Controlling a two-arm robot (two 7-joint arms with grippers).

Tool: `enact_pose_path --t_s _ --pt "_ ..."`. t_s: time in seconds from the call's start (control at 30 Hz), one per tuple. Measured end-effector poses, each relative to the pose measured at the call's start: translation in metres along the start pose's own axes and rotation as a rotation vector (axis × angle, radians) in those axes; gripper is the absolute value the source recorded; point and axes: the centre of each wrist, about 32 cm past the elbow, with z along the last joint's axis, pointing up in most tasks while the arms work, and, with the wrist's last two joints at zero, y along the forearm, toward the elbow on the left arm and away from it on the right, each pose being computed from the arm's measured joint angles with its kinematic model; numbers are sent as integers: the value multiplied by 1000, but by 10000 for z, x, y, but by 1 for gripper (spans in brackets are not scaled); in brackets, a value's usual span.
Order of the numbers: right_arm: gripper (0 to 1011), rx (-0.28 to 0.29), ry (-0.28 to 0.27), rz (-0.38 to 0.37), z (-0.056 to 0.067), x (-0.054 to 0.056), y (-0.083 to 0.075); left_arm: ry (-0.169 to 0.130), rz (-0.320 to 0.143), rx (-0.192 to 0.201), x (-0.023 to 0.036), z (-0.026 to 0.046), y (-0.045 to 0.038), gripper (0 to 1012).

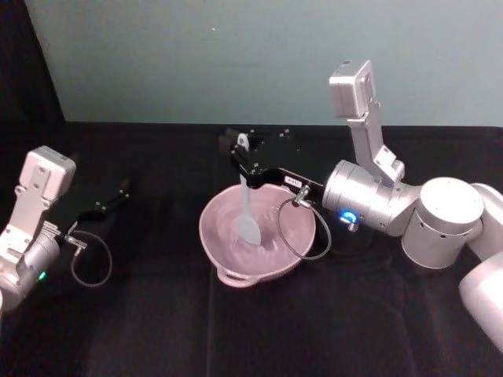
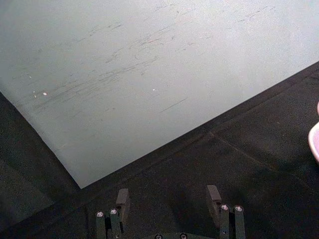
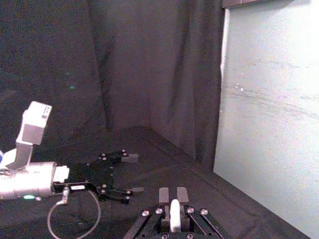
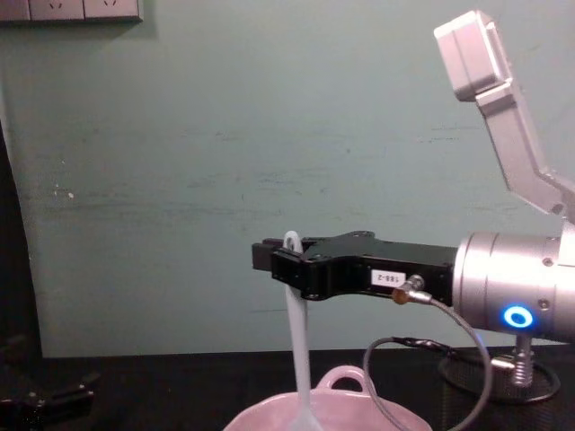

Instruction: Use the one hand to pick up the spoon and stir the clear water in the bowl.

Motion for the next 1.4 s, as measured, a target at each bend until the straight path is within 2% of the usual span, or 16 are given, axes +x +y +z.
enact_pose_path --t_s 0.2,0.37,0.5,0.63,0.8,0.9,1.23,1.4 --pt "109 17 36 21 -68 28 114 0 0 0 0 0 0 1011" --pt "108 43 80 22 -156 123 211 0 0 0 0 0 0 1011" --pt "109 52 87 6 -186 215 246 0 0 0 0 0 0 1011" --pt "109 51 85 -18 -193 309 230 0 0 0 0 0 0 1011" --pt "109 46 79 -64 -190 420 128 0 0 0 0 0 0 1011" --pt "108 45 71 -83 -173 448 56 0 0 0 0 0 0 1011" --pt "108 24 55 -93 -118 410 -90 0 0 0 0 0 0 1011" --pt "109 8 48 -63 -91 296 -114 0 0 0 0 0 0 1011"
